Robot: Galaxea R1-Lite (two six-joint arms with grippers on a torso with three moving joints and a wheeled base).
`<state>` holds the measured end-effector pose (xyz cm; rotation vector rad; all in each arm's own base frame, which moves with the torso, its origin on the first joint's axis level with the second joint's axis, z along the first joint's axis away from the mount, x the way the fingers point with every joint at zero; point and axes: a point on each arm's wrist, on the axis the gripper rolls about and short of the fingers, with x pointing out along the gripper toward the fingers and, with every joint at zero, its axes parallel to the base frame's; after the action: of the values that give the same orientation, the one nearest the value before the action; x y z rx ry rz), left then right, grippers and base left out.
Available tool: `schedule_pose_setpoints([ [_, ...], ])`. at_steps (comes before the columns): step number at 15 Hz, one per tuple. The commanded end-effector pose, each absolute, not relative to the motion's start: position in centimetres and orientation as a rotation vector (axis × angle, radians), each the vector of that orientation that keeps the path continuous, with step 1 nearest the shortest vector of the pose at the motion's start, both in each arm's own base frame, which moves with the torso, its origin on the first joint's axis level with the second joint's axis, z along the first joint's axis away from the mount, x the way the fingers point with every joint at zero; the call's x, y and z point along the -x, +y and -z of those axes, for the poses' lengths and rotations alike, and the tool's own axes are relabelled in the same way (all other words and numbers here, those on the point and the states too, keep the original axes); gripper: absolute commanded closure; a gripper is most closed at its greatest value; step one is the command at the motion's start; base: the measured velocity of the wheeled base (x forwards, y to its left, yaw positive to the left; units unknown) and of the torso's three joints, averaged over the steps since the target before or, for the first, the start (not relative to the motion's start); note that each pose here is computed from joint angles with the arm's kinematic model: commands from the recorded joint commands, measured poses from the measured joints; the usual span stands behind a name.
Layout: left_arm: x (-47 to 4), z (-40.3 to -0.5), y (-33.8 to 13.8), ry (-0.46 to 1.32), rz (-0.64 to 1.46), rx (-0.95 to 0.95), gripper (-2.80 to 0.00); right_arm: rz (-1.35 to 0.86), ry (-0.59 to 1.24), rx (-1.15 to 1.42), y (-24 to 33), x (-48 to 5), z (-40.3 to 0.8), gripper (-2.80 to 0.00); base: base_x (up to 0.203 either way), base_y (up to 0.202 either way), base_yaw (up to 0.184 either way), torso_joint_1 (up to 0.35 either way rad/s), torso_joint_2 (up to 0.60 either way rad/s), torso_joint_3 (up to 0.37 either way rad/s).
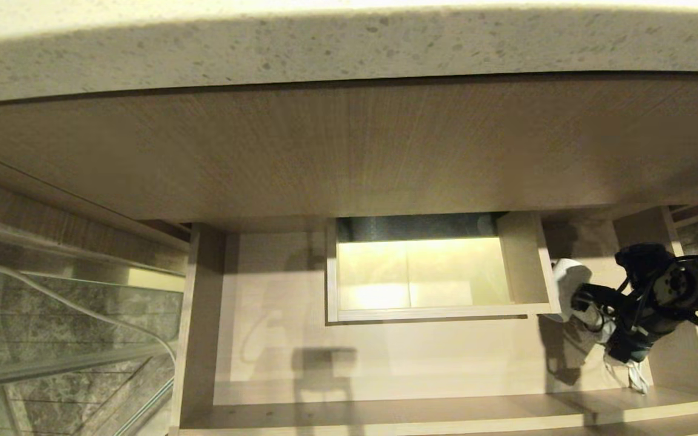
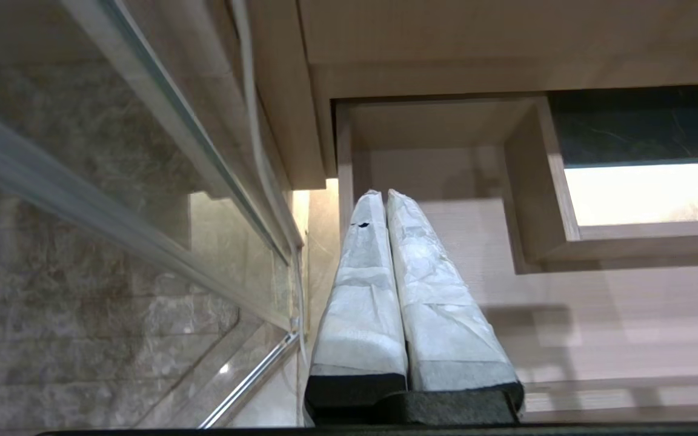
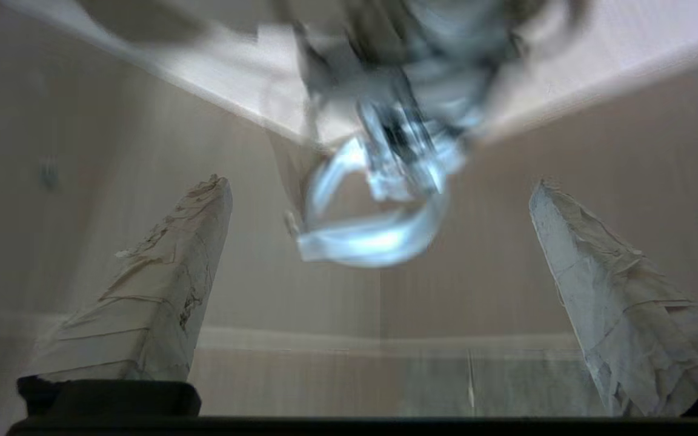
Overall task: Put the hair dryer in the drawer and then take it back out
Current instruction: Take the hairdryer out
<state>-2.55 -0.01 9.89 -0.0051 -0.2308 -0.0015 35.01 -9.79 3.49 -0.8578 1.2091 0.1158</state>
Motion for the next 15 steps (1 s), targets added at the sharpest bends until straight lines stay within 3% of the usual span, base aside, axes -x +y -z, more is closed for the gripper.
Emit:
schedule_pose_setpoints([
  [1, 2.2, -8.8, 0.0, -0.193, 0.001, 0.006, 0.0, -0.142, 1.152, 0.853, -9.5, -34.5, -5.0, -2.8, 0.0, 0.0, 0.0, 0.0, 0.0, 0.0],
  [7, 2.2, -8.8, 0.0, -0.193, 0.001, 0.006, 0.0, -0.104, 1.015, 0.861, -10.1, -33.8, -5.3, -2.8, 0.0, 0.0, 0.0, 0.0, 0.0, 0.0],
  [15, 2.2, -8.8, 0.0, -0.193, 0.001, 0.006, 0.0, -0.064, 0.964, 0.908, -12.1, -33.9, -4.4, -2.8, 0.0, 0.0, 0.0, 0.0, 0.0, 0.0],
])
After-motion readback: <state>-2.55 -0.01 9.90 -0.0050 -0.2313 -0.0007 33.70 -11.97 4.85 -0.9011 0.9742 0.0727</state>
